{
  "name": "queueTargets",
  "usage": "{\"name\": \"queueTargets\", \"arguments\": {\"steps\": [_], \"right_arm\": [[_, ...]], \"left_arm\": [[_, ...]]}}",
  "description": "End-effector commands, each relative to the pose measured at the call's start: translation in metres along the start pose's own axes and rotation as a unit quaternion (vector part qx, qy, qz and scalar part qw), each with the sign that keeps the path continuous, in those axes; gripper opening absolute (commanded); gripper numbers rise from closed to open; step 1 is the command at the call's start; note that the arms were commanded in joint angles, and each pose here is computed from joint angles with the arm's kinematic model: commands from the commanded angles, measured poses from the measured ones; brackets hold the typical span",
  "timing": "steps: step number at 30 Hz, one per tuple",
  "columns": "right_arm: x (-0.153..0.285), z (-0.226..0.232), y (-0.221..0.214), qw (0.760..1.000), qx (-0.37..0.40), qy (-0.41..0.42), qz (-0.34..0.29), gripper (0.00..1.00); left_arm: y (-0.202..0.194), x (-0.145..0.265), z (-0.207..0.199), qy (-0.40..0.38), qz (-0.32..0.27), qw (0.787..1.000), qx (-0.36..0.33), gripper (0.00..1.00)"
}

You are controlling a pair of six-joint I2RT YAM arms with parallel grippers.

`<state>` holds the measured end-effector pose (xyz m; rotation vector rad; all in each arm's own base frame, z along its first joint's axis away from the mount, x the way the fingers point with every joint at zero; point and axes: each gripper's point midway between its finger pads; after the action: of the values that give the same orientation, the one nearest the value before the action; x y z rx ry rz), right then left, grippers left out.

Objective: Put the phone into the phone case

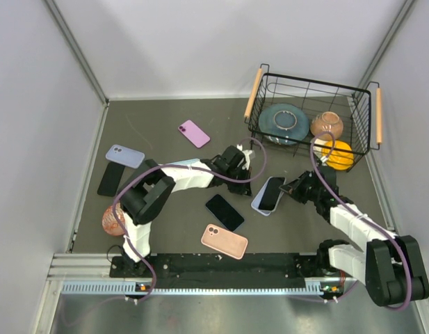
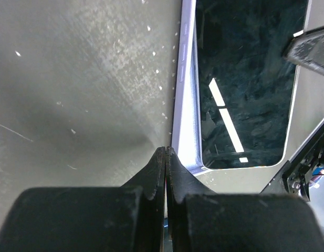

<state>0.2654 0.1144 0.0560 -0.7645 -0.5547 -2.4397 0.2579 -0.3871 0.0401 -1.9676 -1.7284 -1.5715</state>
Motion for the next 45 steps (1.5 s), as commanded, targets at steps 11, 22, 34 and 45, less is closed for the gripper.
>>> {"name": "queueTargets", "arguments": {"steps": [11, 22, 34, 45], "right_arm": [[-0.007, -0.019, 0.005, 1.0, -0.003, -0.018, -0.019, 0.0], [-0.016, -0.032, -0.005, 0.999, -0.028, -0.025, -0.003, 0.0], [-0.011, -0.035, -0.003, 0.999, -0.015, -0.035, -0.009, 0.1], [0.016, -0.026, 0.009, 0.996, 0.052, -0.073, -0.013, 0.52]], "left_arm": [[-0.025, -0.012, -0.008, 0.003, 0.017, 1.0, 0.004, 0.0], [-0.046, -0.02, -0.046, -0.03, 0.027, 0.999, -0.01, 0.0], [-0.051, -0.021, -0.061, -0.043, 0.019, 0.999, -0.009, 0.0], [-0.04, -0.005, -0.045, 0.023, 0.006, 0.999, 0.023, 0.11]]}}
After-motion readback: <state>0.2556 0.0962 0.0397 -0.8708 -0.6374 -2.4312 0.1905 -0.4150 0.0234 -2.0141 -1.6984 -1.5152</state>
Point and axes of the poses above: each gripper's point midway between its finger pads, its own x axis back along the fingers, its own z axis along the line the jaws close on, y = z × x, and after that the axes turned 12 degrees about -x, right-handed
